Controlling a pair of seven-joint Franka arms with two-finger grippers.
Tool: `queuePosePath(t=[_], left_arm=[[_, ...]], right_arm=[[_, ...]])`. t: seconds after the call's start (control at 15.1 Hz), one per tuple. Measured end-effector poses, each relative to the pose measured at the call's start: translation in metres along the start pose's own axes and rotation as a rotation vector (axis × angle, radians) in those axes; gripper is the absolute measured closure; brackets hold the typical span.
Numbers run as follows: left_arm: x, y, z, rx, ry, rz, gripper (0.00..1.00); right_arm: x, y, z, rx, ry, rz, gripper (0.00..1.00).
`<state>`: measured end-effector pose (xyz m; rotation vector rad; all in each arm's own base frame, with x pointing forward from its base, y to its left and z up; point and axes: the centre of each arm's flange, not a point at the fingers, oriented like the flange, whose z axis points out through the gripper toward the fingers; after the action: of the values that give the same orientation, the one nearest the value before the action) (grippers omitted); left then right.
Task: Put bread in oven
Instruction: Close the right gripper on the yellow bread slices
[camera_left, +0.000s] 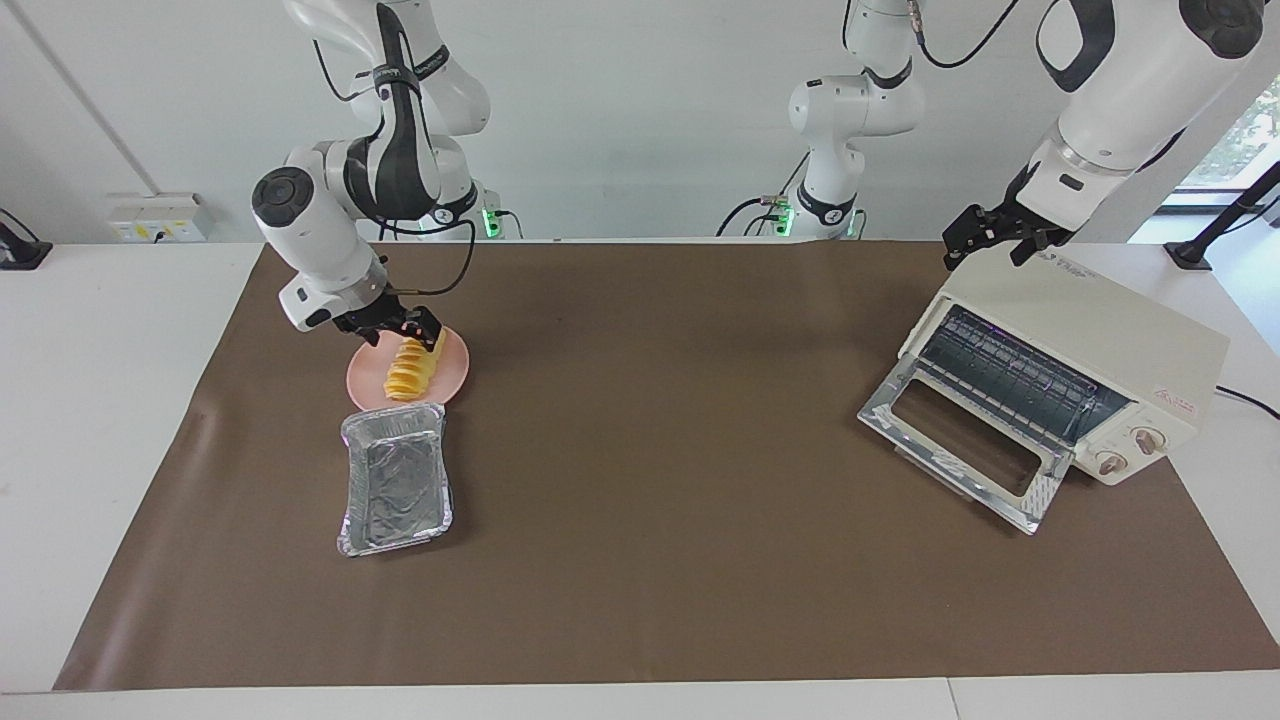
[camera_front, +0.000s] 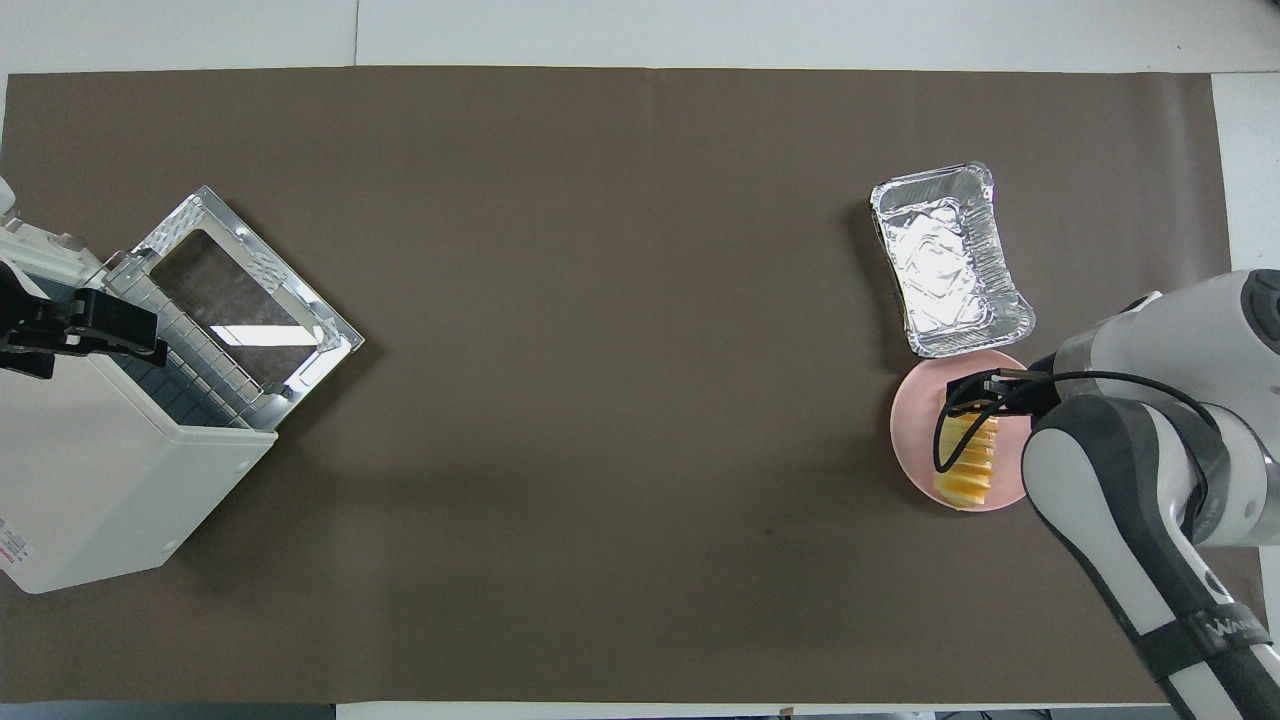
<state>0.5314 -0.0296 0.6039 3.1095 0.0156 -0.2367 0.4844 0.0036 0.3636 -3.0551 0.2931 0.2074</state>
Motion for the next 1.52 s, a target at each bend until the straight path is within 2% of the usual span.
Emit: queuePosePath(t=[0.26, 0.93, 1.06, 1.32, 1.52], left_arm=[[0.000, 0.000, 0.000, 0.000, 0.000, 0.000, 0.00], [0.000, 0.000, 0.000, 0.000, 0.000, 0.000, 0.00], [0.000, 0.000, 0.000, 0.000, 0.000, 0.000, 0.00], [0.000, 0.000, 0.000, 0.000, 0.000, 0.000, 0.00], [0.000, 0.000, 0.000, 0.000, 0.000, 0.000, 0.00]], right_arm=[[-0.002, 0.006, 0.021, 0.027, 0.003, 0.032, 0.00], [-0.014, 0.014, 0.058, 0.023, 0.017, 0.080, 0.00], [-0.016, 0.015, 0.060, 0.022, 0.015, 0.080, 0.04], [-0.016, 0.015, 0.061, 0.022, 0.013, 0.080, 0.46], [-0.015, 0.008, 0.055, 0.020, 0.000, 0.066, 0.74]])
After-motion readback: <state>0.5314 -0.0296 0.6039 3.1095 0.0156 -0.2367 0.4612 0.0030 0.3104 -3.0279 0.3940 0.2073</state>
